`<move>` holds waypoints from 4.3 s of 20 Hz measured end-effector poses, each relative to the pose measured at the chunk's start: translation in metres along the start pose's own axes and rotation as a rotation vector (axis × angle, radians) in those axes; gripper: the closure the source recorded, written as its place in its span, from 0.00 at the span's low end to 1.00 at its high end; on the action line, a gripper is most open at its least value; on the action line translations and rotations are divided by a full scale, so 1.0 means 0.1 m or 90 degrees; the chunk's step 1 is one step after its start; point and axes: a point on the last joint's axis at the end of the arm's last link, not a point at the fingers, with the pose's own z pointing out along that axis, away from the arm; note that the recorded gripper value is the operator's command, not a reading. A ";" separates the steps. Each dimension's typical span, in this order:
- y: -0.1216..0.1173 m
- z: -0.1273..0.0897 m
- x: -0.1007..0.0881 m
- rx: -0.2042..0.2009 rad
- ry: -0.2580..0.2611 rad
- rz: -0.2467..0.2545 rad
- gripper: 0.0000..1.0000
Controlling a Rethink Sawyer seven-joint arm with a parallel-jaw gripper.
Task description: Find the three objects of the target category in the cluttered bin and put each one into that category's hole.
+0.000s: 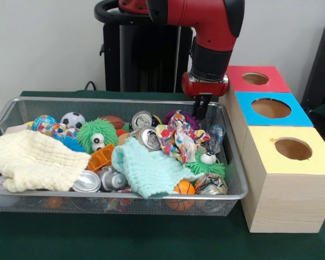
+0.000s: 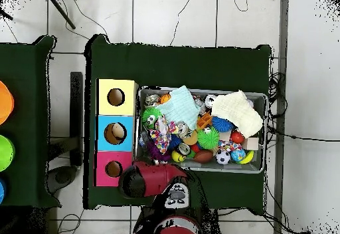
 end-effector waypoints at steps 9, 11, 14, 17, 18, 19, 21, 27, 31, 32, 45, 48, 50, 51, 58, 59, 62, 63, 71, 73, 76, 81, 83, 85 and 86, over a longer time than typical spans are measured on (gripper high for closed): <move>0.03 0.00 0.00 0.002 0.001 0.003 1.00; 0.03 0.01 0.00 0.001 0.002 0.007 1.00; 0.03 0.02 -0.01 0.001 0.004 0.013 1.00; 0.03 0.02 -0.01 0.001 0.005 0.017 1.00; 0.03 0.03 -0.01 0.001 0.005 0.018 1.00; 0.03 0.03 -0.01 0.001 0.005 0.019 1.00; 0.03 0.06 -0.01 0.000 0.003 0.021 1.00; 0.04 0.14 -0.01 0.001 -0.008 0.023 1.00; 0.05 0.21 0.00 0.001 -0.020 0.023 1.00; 0.05 0.22 0.00 0.001 -0.025 0.023 1.00; 0.05 0.26 -0.01 0.003 -0.050 0.023 1.00; 0.06 0.21 0.03 0.003 -0.047 0.024 1.00; 0.06 0.16 0.07 0.002 -0.046 0.025 1.00; 0.06 0.14 0.07 0.002 -0.047 0.025 1.00; 0.05 -0.04 0.11 0.002 -0.050 0.029 1.00; 0.05 -0.07 0.11 0.002 -0.049 0.030 1.00; 0.03 -0.12 0.12 0.002 -0.048 0.033 1.00; 0.02 -0.14 0.13 0.002 -0.048 0.035 1.00; -0.10 -0.22 0.16 -0.005 -0.046 0.059 1.00; -0.12 -0.21 0.17 -0.008 -0.045 0.065 1.00; -0.20 -0.20 0.18 -0.012 -0.041 0.078 1.00; -0.32 -0.19 0.21 -0.015 -0.036 0.098 1.00; -0.39 -0.18 0.23 -0.016 -0.034 0.107 1.00; -0.46 -0.18 0.24 -0.017 -0.033 0.113 1.00; -0.52 -0.17 0.26 -0.017 -0.032 0.116 1.00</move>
